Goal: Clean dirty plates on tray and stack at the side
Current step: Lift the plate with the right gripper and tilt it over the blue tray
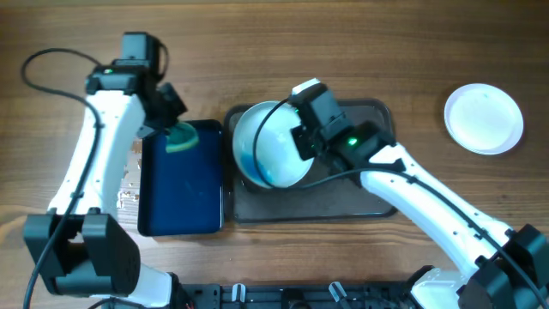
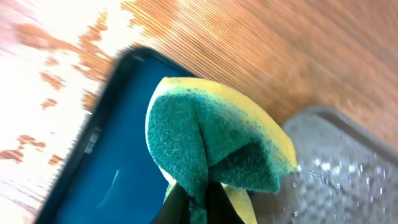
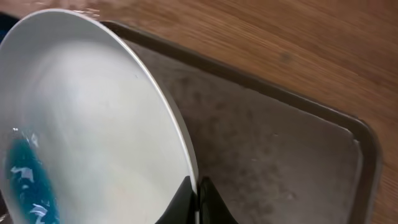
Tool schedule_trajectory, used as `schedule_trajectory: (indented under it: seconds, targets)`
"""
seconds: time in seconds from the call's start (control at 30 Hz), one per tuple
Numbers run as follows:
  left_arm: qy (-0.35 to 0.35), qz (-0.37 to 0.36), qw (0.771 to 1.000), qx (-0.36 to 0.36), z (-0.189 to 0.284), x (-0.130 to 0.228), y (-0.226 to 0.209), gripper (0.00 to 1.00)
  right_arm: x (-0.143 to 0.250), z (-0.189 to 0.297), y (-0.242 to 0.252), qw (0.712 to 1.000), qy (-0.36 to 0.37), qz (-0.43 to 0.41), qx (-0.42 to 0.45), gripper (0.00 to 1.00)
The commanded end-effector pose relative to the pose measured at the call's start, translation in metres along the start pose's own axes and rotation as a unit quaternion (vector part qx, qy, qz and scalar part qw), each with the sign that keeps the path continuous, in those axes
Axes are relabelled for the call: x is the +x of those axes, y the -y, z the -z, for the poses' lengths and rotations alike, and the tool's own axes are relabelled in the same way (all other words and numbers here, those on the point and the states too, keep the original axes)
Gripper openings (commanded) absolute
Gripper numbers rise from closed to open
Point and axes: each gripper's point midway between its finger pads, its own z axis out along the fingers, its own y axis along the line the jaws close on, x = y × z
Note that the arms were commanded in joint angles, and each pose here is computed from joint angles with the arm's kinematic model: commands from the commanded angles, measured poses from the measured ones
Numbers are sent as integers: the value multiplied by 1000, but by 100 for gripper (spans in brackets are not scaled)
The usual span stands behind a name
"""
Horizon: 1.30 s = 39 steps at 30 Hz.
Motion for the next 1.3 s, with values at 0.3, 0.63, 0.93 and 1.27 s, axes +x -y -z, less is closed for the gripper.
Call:
schedule_trajectory:
  seconds: [0.3, 0.63, 0.93, 1.27]
  targets:
    - [14, 163, 986, 27, 25, -52, -109, 4, -81, 20, -64, 994, 86, 46, -52, 4]
    - [21, 161, 986, 28, 28, -54, -110, 4, -113, -13, -135, 987, 71, 143, -23, 4]
    - [28, 183, 982, 22, 29, -59, -129, 4, -149, 47, -159, 916, 193, 295, 194, 4]
    - [29, 181, 983, 23, 29, -60, -129, 4, -174, 114, -204, 839, 277, 376, 281, 4]
